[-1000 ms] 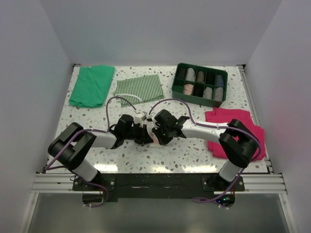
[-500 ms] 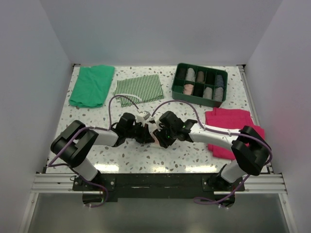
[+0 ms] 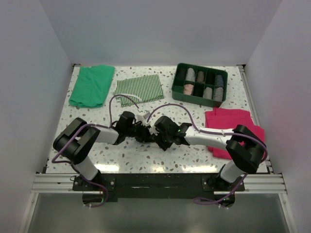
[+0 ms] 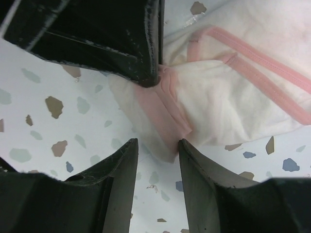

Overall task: Roll the underwear
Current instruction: Roll the underwear to the center of the board.

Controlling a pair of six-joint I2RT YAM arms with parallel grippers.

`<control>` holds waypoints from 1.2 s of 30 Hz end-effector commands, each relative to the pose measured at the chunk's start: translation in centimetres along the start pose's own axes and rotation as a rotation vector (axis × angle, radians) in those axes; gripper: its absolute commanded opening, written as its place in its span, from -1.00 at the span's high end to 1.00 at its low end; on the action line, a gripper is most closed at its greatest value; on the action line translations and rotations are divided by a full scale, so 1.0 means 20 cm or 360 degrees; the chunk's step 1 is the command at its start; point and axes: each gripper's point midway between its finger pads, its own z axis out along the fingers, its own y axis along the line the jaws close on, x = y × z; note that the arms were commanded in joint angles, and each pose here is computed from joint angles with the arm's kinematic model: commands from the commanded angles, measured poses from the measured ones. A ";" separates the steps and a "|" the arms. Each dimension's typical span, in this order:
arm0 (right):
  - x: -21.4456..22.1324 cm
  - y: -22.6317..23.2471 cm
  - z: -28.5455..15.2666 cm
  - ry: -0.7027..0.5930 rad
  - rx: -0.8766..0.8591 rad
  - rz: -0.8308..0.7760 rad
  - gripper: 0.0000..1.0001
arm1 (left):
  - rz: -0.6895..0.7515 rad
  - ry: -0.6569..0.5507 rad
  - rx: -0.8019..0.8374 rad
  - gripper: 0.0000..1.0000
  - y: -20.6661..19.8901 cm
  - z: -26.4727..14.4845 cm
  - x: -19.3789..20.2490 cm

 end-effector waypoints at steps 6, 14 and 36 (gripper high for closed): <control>0.00 -0.06 0.05 0.0051 0.0118 -0.0056 0.12 | -0.0081 0.0085 -0.0133 0.91 0.15 -0.01 0.09; 0.03 0.02 0.10 0.0102 0.0024 -0.0040 0.20 | -0.0108 0.0079 -0.0130 0.91 0.17 0.00 0.08; -0.10 0.29 0.10 -0.0151 -0.0344 0.0697 0.24 | -0.0122 -0.0015 -0.0321 0.92 0.23 -0.11 0.02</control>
